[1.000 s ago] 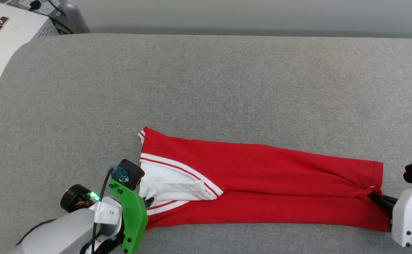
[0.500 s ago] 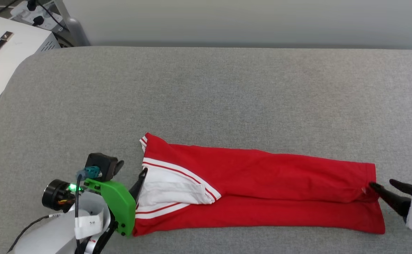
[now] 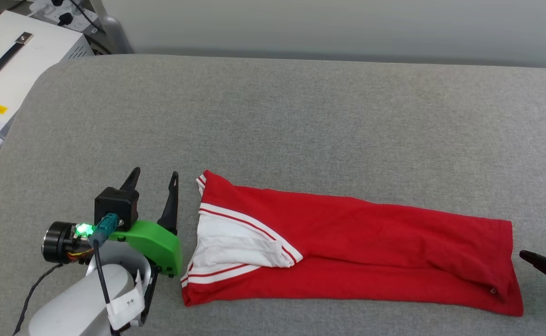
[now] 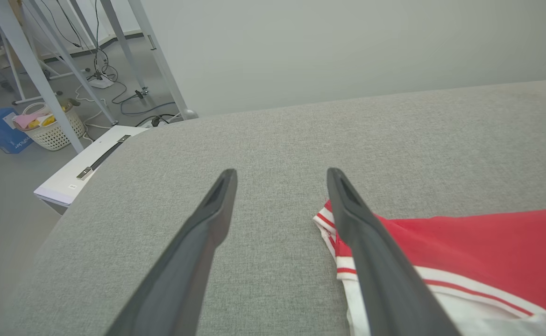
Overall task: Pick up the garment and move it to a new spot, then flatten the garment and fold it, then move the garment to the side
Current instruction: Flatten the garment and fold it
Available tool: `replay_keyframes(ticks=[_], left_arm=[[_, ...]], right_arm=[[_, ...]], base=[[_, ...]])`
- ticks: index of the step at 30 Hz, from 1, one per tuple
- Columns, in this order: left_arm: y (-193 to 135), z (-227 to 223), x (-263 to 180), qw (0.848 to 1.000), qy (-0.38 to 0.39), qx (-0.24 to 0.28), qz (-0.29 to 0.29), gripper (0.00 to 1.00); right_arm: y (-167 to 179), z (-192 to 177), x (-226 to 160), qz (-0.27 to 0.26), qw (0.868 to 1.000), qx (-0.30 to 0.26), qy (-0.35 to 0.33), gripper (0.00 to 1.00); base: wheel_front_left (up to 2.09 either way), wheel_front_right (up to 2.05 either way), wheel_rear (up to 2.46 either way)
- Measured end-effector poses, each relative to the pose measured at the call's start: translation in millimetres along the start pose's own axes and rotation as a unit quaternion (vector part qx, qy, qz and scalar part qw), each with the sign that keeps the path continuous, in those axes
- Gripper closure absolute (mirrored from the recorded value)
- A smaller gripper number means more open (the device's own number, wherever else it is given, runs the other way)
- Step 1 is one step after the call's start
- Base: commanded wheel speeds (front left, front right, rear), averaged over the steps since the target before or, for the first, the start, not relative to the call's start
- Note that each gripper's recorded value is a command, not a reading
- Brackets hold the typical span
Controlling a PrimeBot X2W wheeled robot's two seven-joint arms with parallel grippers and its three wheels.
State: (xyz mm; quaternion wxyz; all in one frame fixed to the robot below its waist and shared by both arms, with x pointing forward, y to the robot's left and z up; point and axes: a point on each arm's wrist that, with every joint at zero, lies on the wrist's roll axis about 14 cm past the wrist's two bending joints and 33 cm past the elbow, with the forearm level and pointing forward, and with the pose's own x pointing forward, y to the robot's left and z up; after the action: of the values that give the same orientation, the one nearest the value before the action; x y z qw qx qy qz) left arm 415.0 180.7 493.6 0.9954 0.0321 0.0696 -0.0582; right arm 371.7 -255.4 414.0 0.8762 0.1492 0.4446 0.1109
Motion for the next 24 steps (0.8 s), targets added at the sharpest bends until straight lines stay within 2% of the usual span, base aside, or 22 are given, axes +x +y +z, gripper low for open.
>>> replay_keyframes(ticks=[11, 19, 20, 21, 24], left_arm=[[23.0, 5.4, -3.5, 0.995, -0.052, -0.005, 0.086, 0.0], [34.9, -4.2, -25.9, 0.987, -0.067, -0.008, 0.143, 0.0], [33.1, -6.3, -28.3, 0.987, -0.065, -0.012, 0.144, 0.0], [31.6, -7.6, -29.7, 0.987, -0.065, -0.014, 0.144, 0.0], [28.6, -9.5, -33.4, 0.988, -0.067, -0.015, 0.141, 0.0]], right_arm=[[23.8, -19.6, 50.9, 0.024, 0.997, 0.005, 0.067, 0.0], [44.1, -32.9, 65.1, 0.048, 0.995, -0.003, 0.092, 0.0], [45.0, -33.5, 64.9, 0.049, 0.994, -0.004, 0.092, 0.67], [45.4, -33.7, 64.6, 0.049, 0.994, -0.005, 0.093, 0.99], [45.7, -35.6, 63.2, 0.05, 0.994, -0.003, 0.094, 1.0]], base=[[0.0, 0.0, 0.0], [0.0, 0.0, 0.0], [0.0, 0.0, 0.0], [0.0, 0.0, 0.0], [0.0, 0.0, 0.0]])
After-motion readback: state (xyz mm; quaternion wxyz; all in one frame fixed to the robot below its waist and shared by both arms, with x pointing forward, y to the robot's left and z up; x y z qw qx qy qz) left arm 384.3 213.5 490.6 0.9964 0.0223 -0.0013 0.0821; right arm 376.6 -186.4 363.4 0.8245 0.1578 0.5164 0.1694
